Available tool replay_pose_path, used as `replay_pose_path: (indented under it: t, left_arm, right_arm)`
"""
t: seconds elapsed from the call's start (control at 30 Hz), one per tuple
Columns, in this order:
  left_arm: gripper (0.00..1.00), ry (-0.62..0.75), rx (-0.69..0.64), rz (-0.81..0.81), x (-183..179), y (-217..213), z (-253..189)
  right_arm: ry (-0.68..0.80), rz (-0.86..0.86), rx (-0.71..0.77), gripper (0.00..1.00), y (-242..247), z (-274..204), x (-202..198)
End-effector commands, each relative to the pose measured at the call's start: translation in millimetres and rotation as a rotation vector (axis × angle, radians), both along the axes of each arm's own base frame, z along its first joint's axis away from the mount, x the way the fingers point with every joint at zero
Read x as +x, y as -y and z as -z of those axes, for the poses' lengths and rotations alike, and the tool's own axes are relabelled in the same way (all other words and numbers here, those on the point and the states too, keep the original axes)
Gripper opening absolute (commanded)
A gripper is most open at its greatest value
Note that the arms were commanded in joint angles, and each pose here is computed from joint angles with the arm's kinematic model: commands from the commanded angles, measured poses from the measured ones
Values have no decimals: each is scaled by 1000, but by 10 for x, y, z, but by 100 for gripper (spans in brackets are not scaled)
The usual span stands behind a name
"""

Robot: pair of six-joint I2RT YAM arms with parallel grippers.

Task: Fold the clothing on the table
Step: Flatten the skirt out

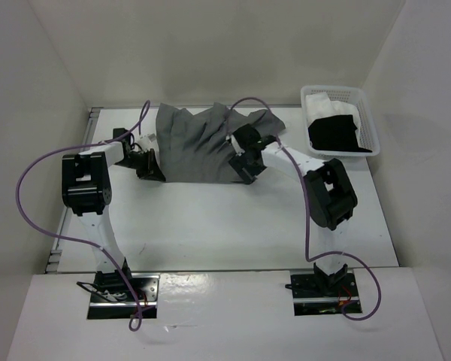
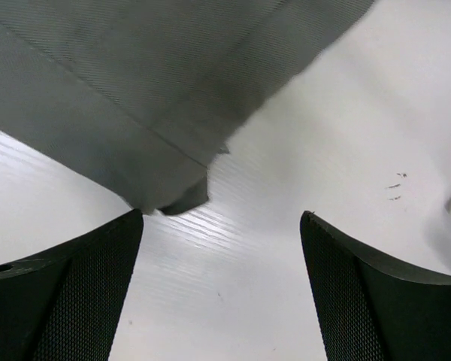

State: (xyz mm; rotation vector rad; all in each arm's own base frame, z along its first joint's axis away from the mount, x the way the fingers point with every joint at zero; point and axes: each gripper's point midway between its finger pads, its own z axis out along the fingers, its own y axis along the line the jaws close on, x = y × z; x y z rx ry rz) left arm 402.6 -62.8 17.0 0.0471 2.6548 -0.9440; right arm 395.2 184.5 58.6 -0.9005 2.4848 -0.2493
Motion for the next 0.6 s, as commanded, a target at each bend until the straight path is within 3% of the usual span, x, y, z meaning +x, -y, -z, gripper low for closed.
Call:
replay_pose_path:
  t: [0.0, 0.07, 0.17, 0.4, 0.57]
  left_arm:
    - [0, -4, 76, 30, -110, -96, 118]
    - [0, -12, 75, 30, -130, -93, 119]
    - [0, -11, 63, 33, -131, -76, 107]
    - [0, -17, 60, 25, -153, -69, 93]
    - [0, -35, 57, 26, -269, -55, 132]
  right_arm:
    - [17, 119, 228, 89, 393, -520, 207]
    - [-63, 115, 391, 89, 411, -550, 160]
    - [-117, 143, 513, 82, 540, -560, 130]
    - [-303, 76, 705, 71, 208, -299, -183]
    - [-394, 58, 781, 70, 66, -185, -269]
